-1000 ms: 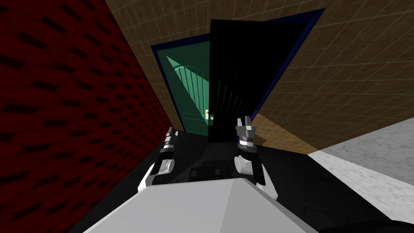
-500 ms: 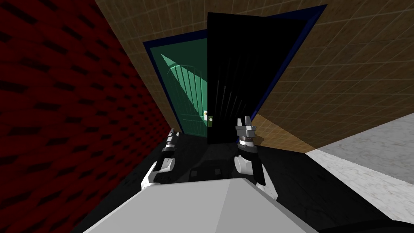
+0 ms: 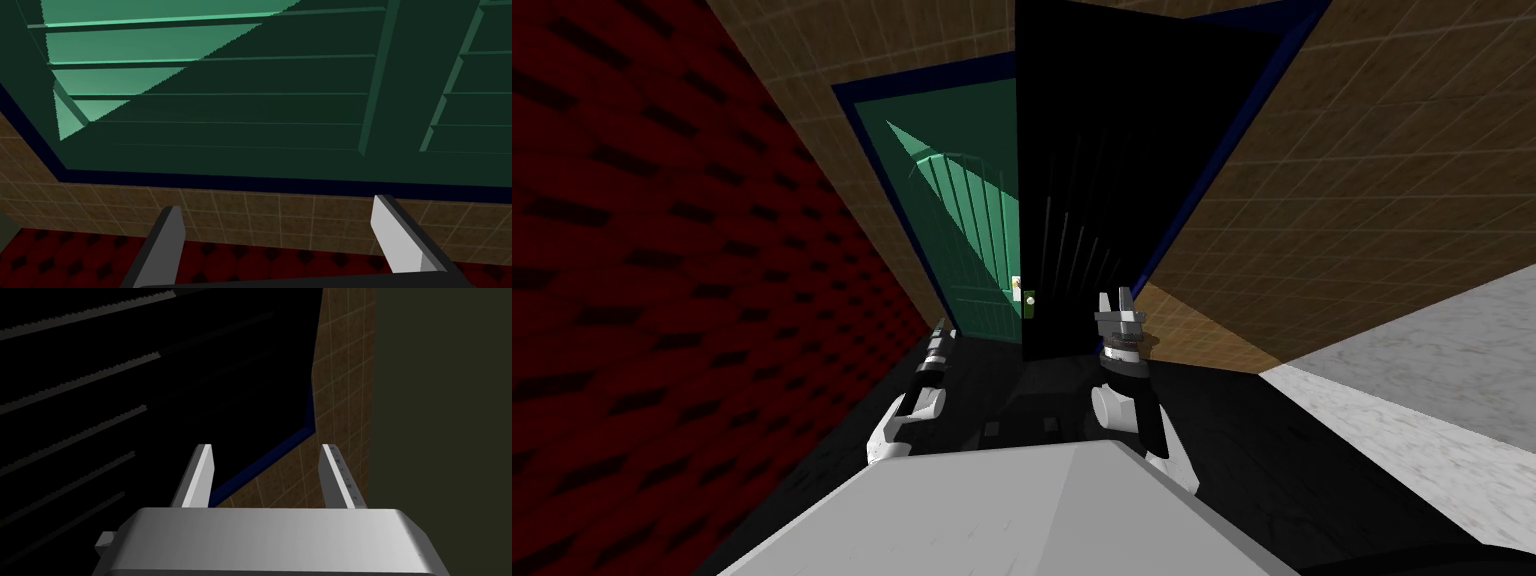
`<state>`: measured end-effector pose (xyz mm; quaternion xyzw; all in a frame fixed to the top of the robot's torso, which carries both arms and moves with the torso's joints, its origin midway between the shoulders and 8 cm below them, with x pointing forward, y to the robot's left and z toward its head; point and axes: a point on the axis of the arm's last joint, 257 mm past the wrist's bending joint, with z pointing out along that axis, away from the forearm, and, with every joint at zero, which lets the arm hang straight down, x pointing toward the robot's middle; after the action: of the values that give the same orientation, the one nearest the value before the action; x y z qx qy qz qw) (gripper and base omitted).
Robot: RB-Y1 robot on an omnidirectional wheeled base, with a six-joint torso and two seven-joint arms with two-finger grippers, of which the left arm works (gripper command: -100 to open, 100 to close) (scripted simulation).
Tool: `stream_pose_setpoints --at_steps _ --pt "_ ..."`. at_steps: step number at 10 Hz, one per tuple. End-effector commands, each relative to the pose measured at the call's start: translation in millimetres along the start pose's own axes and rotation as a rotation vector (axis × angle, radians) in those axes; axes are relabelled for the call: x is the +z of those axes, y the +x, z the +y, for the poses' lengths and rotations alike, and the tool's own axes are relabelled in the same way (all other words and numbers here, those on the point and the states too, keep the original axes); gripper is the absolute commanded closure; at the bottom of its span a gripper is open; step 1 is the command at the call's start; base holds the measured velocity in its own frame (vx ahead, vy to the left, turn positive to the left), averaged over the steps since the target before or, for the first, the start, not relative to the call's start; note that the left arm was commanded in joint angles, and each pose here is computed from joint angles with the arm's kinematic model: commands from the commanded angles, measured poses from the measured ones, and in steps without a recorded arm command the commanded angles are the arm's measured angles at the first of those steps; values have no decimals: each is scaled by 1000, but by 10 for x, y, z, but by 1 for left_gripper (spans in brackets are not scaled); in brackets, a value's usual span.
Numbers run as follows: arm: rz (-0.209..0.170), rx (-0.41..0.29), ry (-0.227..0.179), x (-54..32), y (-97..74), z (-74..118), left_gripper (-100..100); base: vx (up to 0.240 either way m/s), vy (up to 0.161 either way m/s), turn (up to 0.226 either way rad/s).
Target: Pull the door open
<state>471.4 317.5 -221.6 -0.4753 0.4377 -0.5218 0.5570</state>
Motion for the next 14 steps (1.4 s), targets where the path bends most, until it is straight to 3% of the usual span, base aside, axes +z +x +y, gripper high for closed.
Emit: stream_pose_setpoints --at_steps 1,8,14 --pt "1 5 -19 26 -6 99 -100 100 -5 -60" --pt "8 23 -98 138 -16 479 -100 114 -19 -80" --pt "43 20 -161 276 205 781 -100 184 -54 -130"
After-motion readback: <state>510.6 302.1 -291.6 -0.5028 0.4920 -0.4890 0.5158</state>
